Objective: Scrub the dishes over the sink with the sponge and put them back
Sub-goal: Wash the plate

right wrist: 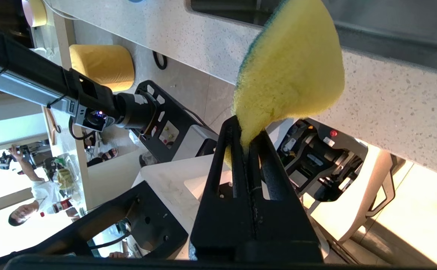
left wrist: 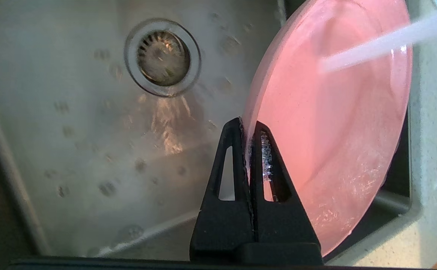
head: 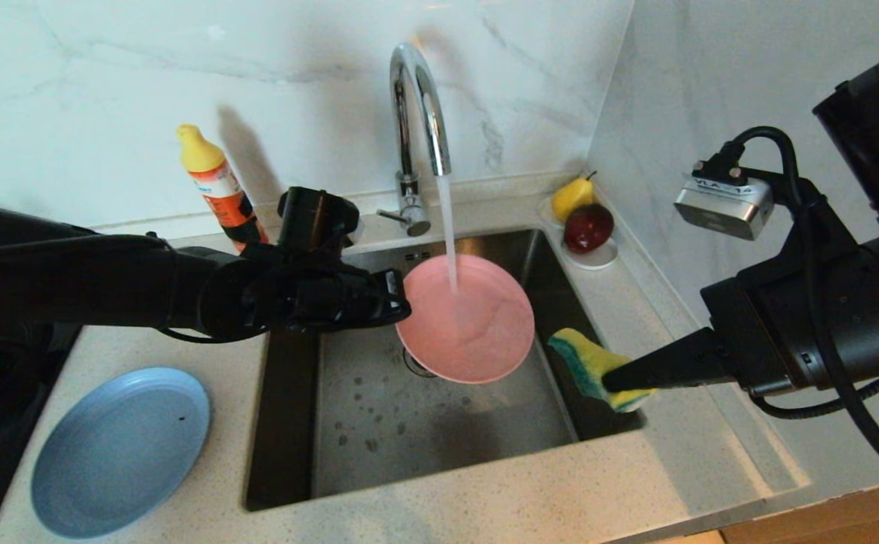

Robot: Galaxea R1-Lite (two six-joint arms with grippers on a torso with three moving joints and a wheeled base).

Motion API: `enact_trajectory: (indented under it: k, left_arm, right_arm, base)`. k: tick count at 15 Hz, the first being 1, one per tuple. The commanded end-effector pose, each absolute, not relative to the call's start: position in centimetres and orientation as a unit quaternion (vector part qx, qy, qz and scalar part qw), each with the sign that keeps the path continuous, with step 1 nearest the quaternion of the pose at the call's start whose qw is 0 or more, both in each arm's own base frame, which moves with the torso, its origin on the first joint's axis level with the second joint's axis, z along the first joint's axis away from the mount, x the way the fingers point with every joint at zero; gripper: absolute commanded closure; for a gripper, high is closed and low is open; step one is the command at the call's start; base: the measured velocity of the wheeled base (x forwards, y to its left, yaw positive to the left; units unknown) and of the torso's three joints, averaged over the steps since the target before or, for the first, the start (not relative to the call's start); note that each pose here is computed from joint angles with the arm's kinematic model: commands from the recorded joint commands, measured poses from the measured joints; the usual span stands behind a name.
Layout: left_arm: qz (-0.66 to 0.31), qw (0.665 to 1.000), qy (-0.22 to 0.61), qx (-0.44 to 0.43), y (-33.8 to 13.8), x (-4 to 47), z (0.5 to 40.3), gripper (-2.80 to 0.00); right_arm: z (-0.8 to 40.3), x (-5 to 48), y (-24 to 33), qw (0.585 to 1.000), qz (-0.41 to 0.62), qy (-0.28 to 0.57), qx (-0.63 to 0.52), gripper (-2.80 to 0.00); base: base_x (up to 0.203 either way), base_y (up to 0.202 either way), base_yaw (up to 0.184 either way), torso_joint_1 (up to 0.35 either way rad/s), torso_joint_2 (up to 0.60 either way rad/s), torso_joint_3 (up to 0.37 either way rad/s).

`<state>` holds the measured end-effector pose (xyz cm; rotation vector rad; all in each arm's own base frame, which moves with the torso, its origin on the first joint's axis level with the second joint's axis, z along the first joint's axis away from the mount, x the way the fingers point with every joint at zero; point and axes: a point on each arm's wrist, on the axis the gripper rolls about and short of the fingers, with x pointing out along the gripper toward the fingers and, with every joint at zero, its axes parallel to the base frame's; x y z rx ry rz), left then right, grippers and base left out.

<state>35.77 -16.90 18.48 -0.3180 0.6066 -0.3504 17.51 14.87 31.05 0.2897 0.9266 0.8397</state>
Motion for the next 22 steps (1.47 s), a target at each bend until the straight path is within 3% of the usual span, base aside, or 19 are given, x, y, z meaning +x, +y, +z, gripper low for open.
enact_trajectory:
  k: [1, 5, 7, 11, 15, 22]
  left_arm:
    - [-0.171, 0.925, 0.302, -0.154, -17.2, 35.7, 18.1, 0.0]
    - [-0.135, 0.941, 0.282, -0.127, -16.2, 34.4, 19.4, 0.0]
    - [-0.114, 0.956, 0.259, -0.072, -14.9, 33.2, 20.2, 0.0]
    - [-0.073, 0.977, 0.201, -0.023, -12.0, 30.2, 23.7, 0.0]
    - [-0.046, 0.994, 0.094, 0.012, -8.8, 27.2, 26.4, 0.0]
    - [-0.036, 0.996, -0.058, 0.05, -6.9, 22.5, 27.2, 0.0]
  right_arm:
    - [31.1, 17.3, 14.7, 0.8, 0.392, 0.432, 0.136, 0.0]
    - [31.1, 17.4, 14.8, 0.8, 0.392, 0.434, 0.136, 0.0]
    - [30.9, 17.4, 14.8, 0.799, 0.39, 0.438, 0.135, 0.0]
    - [30.8, 17.4, 14.8, 0.799, 0.388, 0.439, 0.136, 0.0]
    - [31.1, 17.1, 14.5, 0.8, 0.391, 0.433, 0.138, 0.0]
    - [30.5, 17.2, 14.6, 0.796, 0.386, 0.445, 0.136, 0.0]
  base:
    - [0.0, 0.0, 0.0, 0.0, 0.0, 0.0]
    - [0.0, 0.0, 0.0, 0.0, 0.0, 0.0]
    - [0.0, 0.0, 0.0, 0.0, 0.0, 0.0]
    - [0.0, 0.0, 0.0, 0.0, 0.0, 0.0]
    - [0.0, 0.0, 0.0, 0.0, 0.0, 0.0]
    - [0.0, 0.0, 0.0, 0.0, 0.0, 0.0]
